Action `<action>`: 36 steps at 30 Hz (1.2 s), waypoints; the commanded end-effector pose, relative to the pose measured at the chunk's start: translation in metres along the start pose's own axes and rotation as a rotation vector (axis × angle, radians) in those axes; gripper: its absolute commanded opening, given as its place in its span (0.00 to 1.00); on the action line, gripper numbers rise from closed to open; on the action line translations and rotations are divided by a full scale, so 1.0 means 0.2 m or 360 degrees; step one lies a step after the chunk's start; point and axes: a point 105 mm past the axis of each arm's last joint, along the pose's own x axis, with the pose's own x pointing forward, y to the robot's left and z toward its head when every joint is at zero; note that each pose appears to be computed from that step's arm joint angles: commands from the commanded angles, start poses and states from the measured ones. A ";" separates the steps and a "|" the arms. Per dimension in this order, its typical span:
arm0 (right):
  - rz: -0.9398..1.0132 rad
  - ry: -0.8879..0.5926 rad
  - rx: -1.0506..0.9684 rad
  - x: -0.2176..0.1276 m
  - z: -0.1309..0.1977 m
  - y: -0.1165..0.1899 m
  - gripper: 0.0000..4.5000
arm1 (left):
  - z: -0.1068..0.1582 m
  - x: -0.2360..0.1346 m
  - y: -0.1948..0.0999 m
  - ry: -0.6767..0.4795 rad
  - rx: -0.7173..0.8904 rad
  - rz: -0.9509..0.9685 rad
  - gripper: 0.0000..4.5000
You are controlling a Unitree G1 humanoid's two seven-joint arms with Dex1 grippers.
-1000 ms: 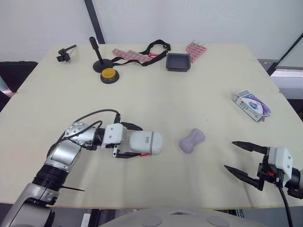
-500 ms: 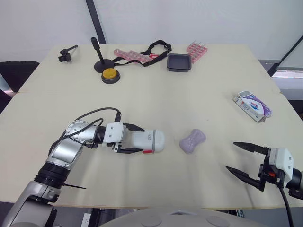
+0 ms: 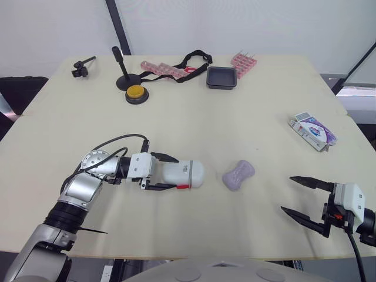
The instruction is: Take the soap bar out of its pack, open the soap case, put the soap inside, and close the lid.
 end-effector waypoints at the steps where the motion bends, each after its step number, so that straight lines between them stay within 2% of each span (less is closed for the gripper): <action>1: 0.0007 0.0002 -0.0045 -0.01 0.02 -0.02 1.00 | -0.07 -0.02 -0.01 0.0070 -0.0120 0.0019 0.76; 2: 0.0007 0.0003 -0.0046 -0.01 0.02 -0.03 1.00 | -0.06 -0.02 0.00 0.0049 -0.0139 0.0030 0.76; 3: 0.0009 0.0003 -0.0047 -0.01 0.02 -0.03 1.00 | -0.05 -0.02 0.01 0.0028 -0.0163 0.0033 0.89; 5: 0.0015 0.0007 -0.0049 -0.01 0.02 -0.03 1.00 | -0.04 -0.01 0.02 0.0007 -0.0198 0.0035 1.00; 11: 0.0017 0.0016 -0.0047 -0.01 0.01 -0.03 1.00 | 0.00 -0.01 0.02 -0.0051 -0.0225 0.0014 1.00; 17: 0.0015 0.0023 -0.0044 -0.02 0.00 -0.03 1.00 | -0.02 0.00 0.00 -0.0028 -0.0248 -0.0009 1.00; 25: 0.0018 0.0038 -0.0039 -0.03 -0.01 -0.02 1.00 | -0.01 0.04 0.00 -0.0042 -0.0123 -0.0046 1.00; 36: 0.0008 0.0047 -0.0038 -0.03 -0.01 -0.02 1.00 | -0.03 0.06 0.00 -0.0024 -0.0096 -0.0070 1.00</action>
